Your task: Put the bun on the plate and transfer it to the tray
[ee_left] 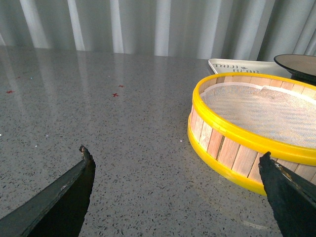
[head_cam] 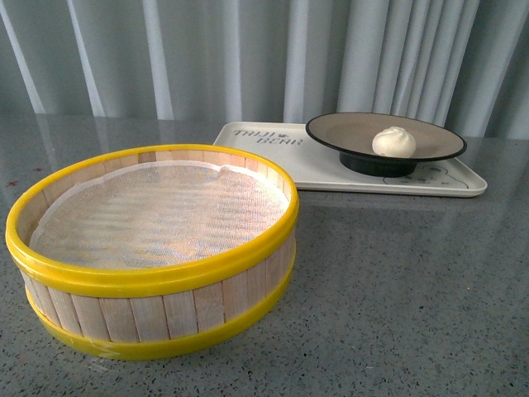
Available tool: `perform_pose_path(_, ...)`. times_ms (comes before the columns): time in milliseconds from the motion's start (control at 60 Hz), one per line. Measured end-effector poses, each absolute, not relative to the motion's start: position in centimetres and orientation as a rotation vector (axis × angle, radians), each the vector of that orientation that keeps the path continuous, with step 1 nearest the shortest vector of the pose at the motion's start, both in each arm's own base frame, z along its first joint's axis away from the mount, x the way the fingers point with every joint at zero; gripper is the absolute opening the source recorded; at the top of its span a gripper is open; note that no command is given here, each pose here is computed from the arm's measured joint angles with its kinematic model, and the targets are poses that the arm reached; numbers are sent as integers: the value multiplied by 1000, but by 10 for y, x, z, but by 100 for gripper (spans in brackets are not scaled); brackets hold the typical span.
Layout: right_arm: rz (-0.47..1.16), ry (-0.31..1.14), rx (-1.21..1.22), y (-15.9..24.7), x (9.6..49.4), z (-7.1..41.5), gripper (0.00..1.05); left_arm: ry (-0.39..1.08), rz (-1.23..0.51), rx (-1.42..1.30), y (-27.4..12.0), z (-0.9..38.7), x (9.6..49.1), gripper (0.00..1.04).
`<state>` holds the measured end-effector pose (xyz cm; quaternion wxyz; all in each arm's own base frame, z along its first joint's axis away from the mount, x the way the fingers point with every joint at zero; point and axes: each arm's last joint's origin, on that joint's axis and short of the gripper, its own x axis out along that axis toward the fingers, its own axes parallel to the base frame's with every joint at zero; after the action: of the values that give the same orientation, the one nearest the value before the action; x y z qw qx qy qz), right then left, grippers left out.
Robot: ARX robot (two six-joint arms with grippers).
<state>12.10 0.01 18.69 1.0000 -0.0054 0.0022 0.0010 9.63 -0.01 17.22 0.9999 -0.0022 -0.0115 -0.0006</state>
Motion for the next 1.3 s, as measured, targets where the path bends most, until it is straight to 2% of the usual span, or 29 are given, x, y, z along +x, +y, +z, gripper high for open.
perform_pose_path(1134,2,-2,-11,0,98,165,2,-24,-2,-4,0,172,96,98)
perform_pose_path(1184,2,-2,-11,0,98,165,6,-23,-2,-4,0,172,96,98)
perform_pose_path(1301,2,-2,-11,0,98,165,26,-23,-2,-4,0,172,96,98)
